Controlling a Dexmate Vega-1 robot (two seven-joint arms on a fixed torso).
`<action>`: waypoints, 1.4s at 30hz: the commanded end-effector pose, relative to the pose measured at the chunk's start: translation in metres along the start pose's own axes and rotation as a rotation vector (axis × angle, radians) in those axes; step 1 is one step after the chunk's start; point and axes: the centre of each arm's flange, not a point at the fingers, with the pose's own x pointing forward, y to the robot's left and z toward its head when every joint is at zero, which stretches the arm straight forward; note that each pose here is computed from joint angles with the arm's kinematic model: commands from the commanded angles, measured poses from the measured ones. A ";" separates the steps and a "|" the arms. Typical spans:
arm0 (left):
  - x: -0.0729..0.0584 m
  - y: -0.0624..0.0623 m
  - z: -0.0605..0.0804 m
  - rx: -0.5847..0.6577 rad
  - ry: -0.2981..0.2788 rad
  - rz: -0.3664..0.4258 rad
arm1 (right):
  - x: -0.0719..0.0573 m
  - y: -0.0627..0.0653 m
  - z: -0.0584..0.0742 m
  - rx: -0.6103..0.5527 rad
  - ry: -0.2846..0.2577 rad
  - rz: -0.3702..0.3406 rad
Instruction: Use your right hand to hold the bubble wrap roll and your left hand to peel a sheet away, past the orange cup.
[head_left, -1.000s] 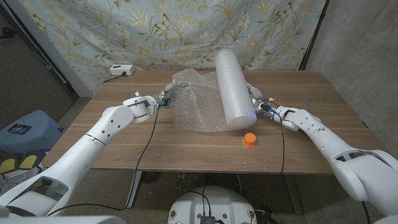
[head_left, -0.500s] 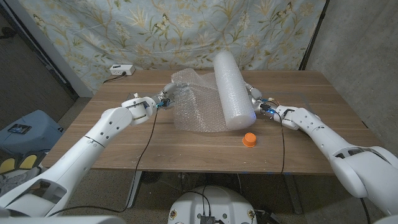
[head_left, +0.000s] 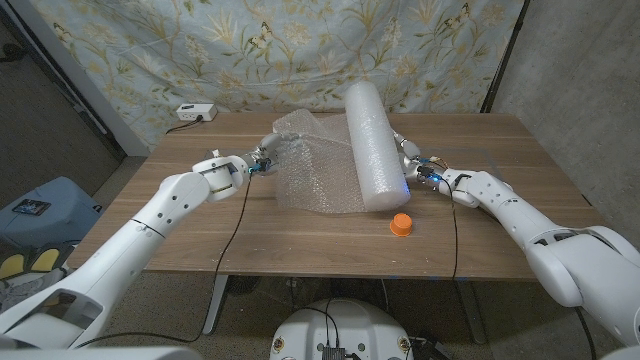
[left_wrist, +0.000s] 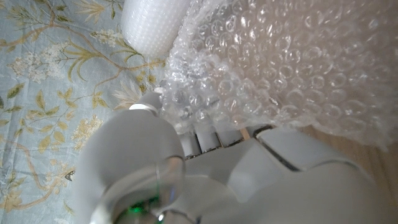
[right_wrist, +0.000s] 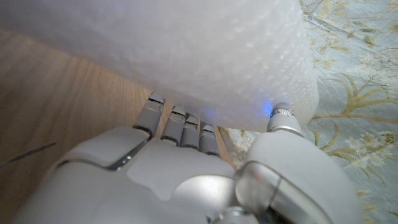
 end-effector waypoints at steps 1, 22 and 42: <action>-0.001 0.003 0.006 0.008 0.004 0.002 | 0.000 -0.002 0.003 0.014 -0.015 0.001; -0.016 0.008 -0.001 -0.035 -0.002 0.016 | 0.000 -0.002 0.004 0.006 0.083 -0.072; -0.022 0.018 -0.007 -0.086 -0.007 0.015 | 0.006 0.006 0.008 -0.040 0.190 -0.142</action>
